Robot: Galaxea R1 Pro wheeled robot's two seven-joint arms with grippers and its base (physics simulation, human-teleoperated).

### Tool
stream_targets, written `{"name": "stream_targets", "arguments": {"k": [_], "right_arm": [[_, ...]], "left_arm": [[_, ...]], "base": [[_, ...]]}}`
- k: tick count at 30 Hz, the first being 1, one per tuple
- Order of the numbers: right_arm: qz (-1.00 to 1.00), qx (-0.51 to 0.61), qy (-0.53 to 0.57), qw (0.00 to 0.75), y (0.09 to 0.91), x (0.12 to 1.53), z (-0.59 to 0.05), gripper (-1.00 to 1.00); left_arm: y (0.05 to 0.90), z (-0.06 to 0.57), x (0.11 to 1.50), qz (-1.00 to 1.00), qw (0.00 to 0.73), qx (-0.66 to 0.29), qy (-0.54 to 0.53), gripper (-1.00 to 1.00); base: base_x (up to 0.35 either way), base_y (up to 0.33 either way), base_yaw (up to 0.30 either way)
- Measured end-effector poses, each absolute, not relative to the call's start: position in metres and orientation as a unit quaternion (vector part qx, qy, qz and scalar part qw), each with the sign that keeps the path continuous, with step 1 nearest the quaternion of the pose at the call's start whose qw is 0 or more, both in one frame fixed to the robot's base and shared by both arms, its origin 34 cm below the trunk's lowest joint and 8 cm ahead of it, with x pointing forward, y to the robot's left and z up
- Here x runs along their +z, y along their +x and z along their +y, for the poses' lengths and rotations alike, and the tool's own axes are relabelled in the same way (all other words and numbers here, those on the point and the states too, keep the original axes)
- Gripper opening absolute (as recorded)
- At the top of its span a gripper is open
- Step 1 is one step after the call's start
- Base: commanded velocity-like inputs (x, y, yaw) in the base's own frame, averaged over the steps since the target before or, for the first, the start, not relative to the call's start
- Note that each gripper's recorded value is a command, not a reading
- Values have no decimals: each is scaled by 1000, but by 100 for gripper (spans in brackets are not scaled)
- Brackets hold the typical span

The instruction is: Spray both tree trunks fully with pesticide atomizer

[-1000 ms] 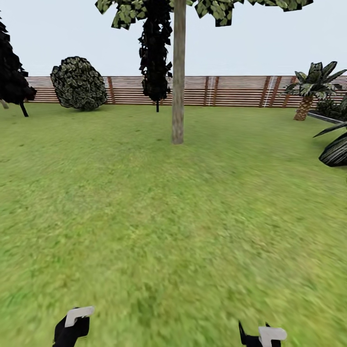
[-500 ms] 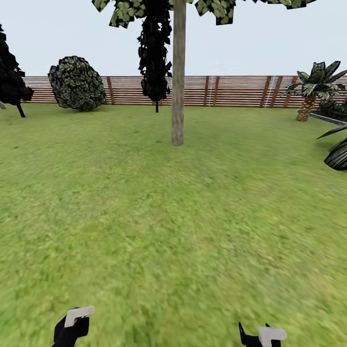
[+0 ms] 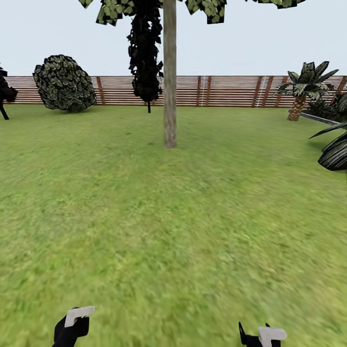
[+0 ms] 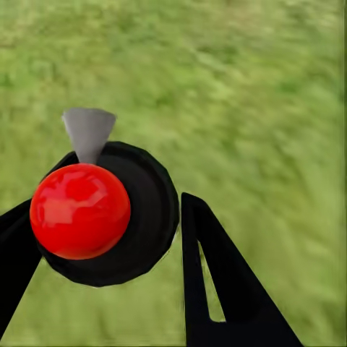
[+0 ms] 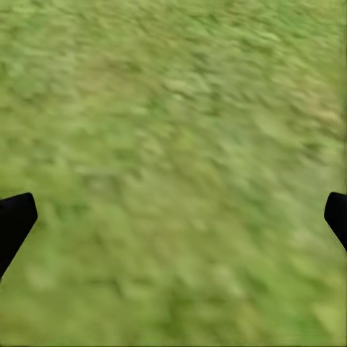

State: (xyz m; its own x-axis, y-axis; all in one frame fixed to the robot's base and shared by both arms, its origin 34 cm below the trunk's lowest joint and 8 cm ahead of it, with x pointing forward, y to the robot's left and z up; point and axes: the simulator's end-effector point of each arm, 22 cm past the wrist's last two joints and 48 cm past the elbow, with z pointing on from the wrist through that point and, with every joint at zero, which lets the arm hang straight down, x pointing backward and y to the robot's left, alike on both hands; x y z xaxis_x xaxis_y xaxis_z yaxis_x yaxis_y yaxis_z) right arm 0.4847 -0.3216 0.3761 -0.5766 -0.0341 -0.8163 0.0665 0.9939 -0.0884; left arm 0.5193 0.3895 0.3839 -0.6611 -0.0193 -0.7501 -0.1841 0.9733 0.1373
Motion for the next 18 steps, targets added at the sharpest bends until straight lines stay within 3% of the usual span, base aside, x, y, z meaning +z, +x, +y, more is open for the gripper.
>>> {"name": "stream_targets", "arguments": {"k": [18], "right_arm": [[887, -55, 9, 459, 484, 376, -323, 100]], "left_arm": [[519, 389, 384, 906, 407, 101, -56, -100]], "base": [[338, 0, -2]]}}
